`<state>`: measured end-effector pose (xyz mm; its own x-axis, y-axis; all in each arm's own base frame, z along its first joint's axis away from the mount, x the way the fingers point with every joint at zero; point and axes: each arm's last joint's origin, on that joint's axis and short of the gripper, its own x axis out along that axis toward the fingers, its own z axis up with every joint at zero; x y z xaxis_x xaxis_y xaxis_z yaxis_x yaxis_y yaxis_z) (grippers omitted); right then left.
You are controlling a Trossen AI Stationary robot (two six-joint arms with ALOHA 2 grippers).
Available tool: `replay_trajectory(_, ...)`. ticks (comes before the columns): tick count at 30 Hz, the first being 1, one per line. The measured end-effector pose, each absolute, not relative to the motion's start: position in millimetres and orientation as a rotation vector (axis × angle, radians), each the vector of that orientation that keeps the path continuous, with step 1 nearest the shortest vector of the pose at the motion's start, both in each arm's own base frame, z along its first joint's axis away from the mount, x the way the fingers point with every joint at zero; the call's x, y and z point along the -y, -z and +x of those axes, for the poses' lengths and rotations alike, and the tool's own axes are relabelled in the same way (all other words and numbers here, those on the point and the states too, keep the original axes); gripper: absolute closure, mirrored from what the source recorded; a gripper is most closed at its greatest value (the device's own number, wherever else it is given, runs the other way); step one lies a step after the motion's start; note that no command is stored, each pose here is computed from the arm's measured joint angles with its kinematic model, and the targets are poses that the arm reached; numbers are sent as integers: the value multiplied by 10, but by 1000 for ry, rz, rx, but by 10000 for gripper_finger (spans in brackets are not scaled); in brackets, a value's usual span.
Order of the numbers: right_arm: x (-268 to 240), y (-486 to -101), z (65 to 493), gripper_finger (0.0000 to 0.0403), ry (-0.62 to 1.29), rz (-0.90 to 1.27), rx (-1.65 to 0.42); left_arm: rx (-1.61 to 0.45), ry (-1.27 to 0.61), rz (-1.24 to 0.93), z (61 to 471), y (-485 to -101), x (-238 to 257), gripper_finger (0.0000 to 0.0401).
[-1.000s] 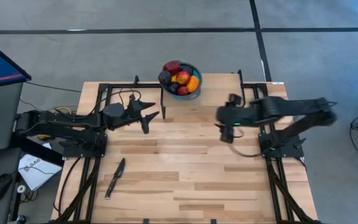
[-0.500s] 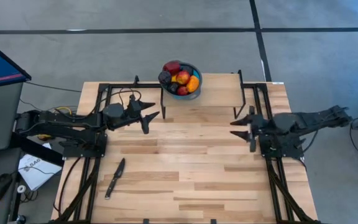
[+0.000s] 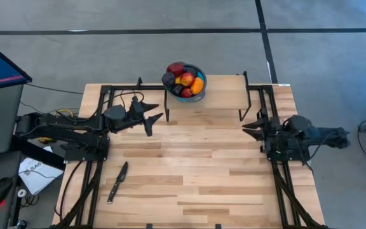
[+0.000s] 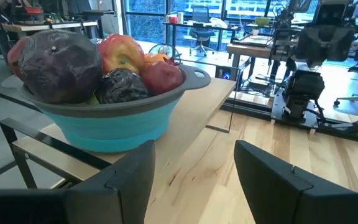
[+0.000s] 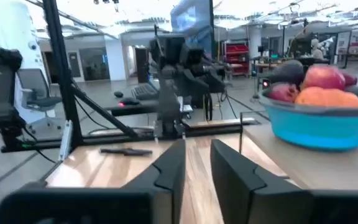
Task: Pick & Place Fruit
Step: Return to Home Position
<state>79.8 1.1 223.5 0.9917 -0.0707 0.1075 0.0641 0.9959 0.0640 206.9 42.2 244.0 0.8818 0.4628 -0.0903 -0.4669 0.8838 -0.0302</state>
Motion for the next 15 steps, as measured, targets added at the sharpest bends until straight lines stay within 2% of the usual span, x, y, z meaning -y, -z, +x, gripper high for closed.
replay_trajectory(10, 29, -2051, 885, 396, -4, 84, 94, -79, -485, -52, 2069, -2444, -423, 188)
replay_trajectory(15, 11, -1873, 929, 397, -29, 104, 61, -79, -485, -52, 2069, -2444, -423, 188)
